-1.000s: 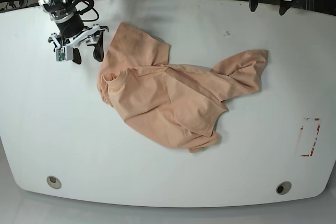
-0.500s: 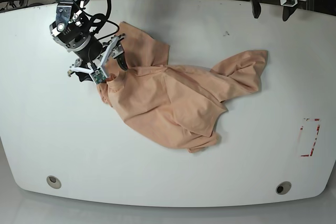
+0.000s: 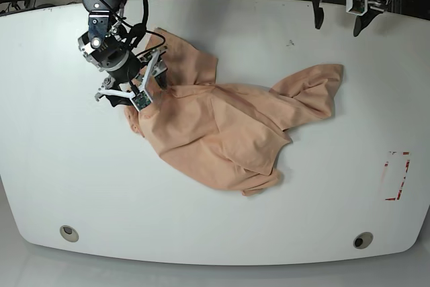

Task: Fold the T-shirt properly
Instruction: 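Lower the right gripper and grasp the peach T-shirt's shoulder edge, then lower the left gripper and grasp the T-shirt's sleeve end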

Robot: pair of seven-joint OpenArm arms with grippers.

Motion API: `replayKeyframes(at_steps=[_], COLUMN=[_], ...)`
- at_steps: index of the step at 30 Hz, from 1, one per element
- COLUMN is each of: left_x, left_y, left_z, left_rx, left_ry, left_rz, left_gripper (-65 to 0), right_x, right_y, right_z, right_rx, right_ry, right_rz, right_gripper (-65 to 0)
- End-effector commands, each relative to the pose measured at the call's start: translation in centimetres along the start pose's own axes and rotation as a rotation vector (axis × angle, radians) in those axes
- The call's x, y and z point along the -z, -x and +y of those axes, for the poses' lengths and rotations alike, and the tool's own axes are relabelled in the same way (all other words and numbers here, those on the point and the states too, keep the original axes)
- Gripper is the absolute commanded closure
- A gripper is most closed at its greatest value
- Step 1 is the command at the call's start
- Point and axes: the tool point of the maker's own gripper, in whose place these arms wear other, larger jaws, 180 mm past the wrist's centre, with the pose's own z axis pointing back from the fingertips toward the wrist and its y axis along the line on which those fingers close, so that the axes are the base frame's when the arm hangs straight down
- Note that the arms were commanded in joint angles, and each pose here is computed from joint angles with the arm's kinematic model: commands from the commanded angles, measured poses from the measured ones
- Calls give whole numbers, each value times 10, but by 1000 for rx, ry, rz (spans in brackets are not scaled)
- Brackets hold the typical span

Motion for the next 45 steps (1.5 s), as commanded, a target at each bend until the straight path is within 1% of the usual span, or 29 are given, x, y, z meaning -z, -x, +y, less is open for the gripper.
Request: replayKeyframes(at_steps=[1,3,8,10,15,21,26,34,35,36,38,40,41,45], left_x=[4,4,6,6,10,12,12,12,12,12,13,18,21,28], left_y=[-13,-13,-14,-14,-18,-7,-6,-7,-7,-7,-8,-15,-18,-32], left_z=[0,-1,-2,-2,0,3,4,3,3,3,4,6,10,35], left_rx=[42,54,59,59,64,66,67,66,66,65,64,65,68,47], left_ry=[3,5,8,8,6,0,0,-1,-1,-2,-5,-13,-34,-178], left_rz=[-50,-49,-52,-54,-67,-17,-14,-16,-16,-16,-21,-42,-55,-104], left_gripper=[-517,-517,-517,-517,-517,-517,-517,-517,-517,-517,-517,-517,-517,-521], right_x=[2,2,4,4,2,18,25,29,31,35,39,42,44,46], right_y=[-14,-14,-7,-11,-21,-16,-12,-22,-21,-20,-22,-23,-22,-25], right_z=[1,2,1,3,5,7,5,0,1,2,1,1,2,2], right_rx=[24,56,180,256,365,543,603,610,615,622,630,633,637,635], right_ry=[15,24,41,34,-2,-30,-27,-29,-34,-41,-48,-52,-57,-64], right_rz=[-46,-48,-55,-91,-171,-185,-178,-200,-197,-189,-189,-189,-184,-188], right_gripper=[-409,-409,-409,-409,-409,-409,-409,-400,-387,-360,-284,-222,-182,0])
